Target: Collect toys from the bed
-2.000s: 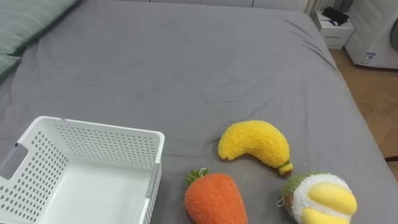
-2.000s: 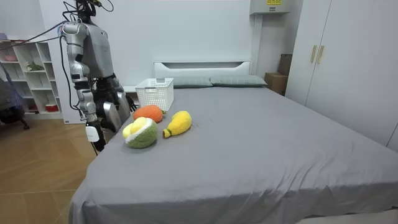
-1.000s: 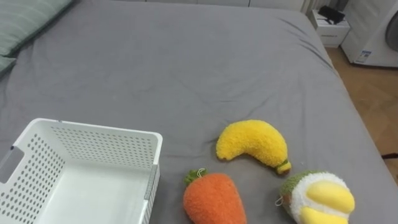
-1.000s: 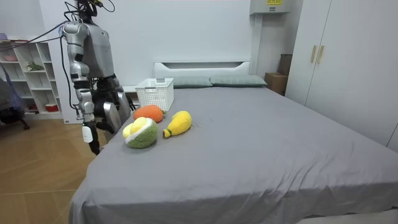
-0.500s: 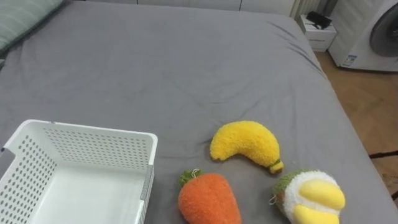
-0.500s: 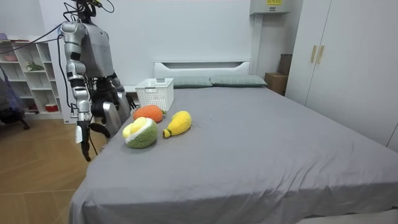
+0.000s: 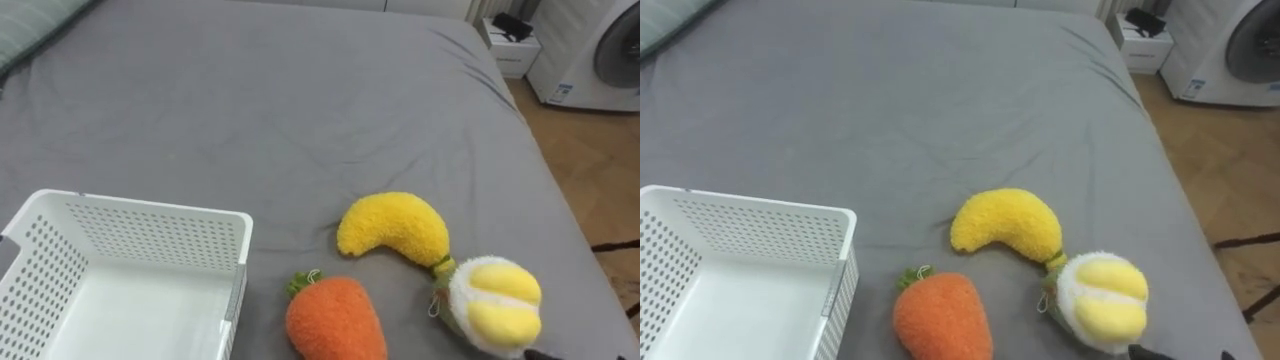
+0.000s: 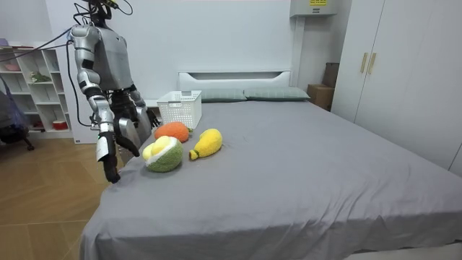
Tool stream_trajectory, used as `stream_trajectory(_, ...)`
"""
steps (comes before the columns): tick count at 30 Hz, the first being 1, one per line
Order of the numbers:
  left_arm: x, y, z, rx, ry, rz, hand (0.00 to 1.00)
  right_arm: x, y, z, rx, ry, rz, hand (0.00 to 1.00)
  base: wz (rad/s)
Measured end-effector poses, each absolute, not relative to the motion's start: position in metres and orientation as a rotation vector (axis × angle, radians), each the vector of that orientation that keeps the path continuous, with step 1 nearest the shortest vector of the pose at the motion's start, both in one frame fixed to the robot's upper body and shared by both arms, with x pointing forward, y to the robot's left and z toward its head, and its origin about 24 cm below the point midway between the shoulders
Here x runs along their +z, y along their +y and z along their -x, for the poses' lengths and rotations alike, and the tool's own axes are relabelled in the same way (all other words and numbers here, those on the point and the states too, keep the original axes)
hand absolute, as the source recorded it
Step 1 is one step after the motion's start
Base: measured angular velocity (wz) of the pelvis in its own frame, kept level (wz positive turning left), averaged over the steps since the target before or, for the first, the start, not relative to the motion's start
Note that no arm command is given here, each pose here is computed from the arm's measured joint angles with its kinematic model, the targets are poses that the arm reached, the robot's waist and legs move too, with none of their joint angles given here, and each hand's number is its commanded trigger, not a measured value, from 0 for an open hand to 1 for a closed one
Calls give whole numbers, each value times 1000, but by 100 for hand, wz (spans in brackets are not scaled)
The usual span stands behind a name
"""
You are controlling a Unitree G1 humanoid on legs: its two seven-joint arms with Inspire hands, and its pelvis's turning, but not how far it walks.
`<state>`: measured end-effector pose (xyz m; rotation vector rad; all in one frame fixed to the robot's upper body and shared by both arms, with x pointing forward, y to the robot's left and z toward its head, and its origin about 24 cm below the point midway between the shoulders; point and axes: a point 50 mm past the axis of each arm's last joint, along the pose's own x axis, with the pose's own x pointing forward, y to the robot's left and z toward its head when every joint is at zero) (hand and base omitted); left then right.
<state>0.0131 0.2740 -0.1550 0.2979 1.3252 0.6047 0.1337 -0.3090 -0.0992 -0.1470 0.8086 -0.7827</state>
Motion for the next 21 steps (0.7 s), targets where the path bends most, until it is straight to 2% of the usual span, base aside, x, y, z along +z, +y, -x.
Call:
stream_trajectory(2,-155,275,-14,607,1321,-302,0,-90,-301,-152,-717,740,182,0,0)
stream_trajectory(11,-152,277,-13,608,1308,-331,0,-61,-279,-188,-568,560,258,0,2)
stream_trajectory(21,-153,270,-12,574,1293,-347,0,-59,-271,-194,-460,544,356,0,5)
